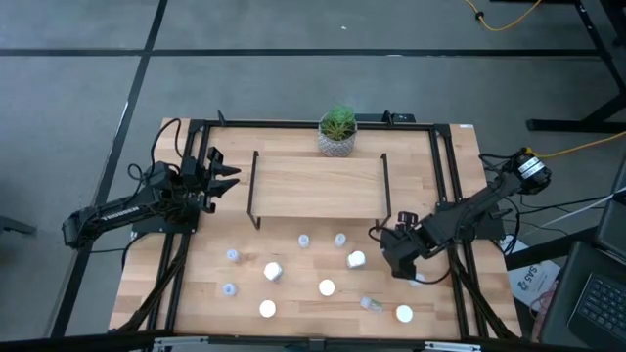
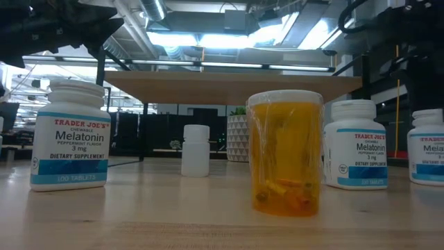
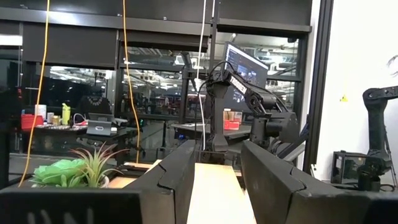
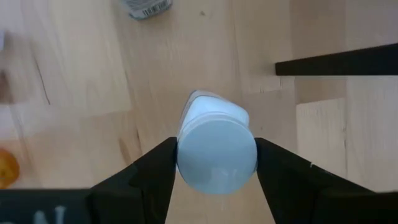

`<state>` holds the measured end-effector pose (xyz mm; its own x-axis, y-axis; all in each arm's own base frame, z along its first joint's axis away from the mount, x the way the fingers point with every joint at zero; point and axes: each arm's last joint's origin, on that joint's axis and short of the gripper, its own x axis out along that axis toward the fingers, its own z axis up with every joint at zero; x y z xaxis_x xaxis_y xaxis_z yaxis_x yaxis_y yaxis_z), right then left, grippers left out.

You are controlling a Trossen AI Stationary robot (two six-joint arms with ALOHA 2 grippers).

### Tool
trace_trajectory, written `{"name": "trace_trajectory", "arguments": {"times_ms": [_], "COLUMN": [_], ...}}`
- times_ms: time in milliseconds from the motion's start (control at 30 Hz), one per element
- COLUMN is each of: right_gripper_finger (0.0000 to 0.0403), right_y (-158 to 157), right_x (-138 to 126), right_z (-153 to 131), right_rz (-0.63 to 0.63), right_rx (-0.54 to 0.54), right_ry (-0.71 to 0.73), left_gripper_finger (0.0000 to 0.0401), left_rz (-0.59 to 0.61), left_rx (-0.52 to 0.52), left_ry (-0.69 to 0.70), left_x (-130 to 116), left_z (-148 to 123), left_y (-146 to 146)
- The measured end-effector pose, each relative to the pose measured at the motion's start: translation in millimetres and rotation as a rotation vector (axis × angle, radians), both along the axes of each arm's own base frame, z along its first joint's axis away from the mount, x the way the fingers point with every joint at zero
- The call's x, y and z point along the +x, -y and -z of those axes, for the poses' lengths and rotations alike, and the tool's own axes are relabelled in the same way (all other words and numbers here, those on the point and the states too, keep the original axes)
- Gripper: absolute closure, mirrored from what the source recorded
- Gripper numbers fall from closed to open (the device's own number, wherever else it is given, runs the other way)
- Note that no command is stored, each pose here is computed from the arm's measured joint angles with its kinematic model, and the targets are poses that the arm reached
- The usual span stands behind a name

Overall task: Pick and place medicine bottles onto shelf by color
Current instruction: Put the top left white medicine bottle on the shelf

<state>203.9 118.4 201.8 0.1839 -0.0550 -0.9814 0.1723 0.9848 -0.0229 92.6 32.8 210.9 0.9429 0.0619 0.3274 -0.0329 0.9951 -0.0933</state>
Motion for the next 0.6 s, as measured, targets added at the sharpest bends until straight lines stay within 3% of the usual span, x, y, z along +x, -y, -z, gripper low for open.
{"name": "trace_trajectory", "arguments": {"times_ms": [600], "right_gripper_finger": [0.0209], "right_y": [8.7], "right_x": [7.3], "right_z": [-0.2], "right_rz": [0.042], "right_rx": [0.037], "right_ry": [0.006], "left_gripper_finger": [0.0277], "left_rz": [0.001], "left_rx": [0.0], "left_ry": [-0.001], "left_x": [0.0], "left_z": [0.1], "left_y": [0.0]}}
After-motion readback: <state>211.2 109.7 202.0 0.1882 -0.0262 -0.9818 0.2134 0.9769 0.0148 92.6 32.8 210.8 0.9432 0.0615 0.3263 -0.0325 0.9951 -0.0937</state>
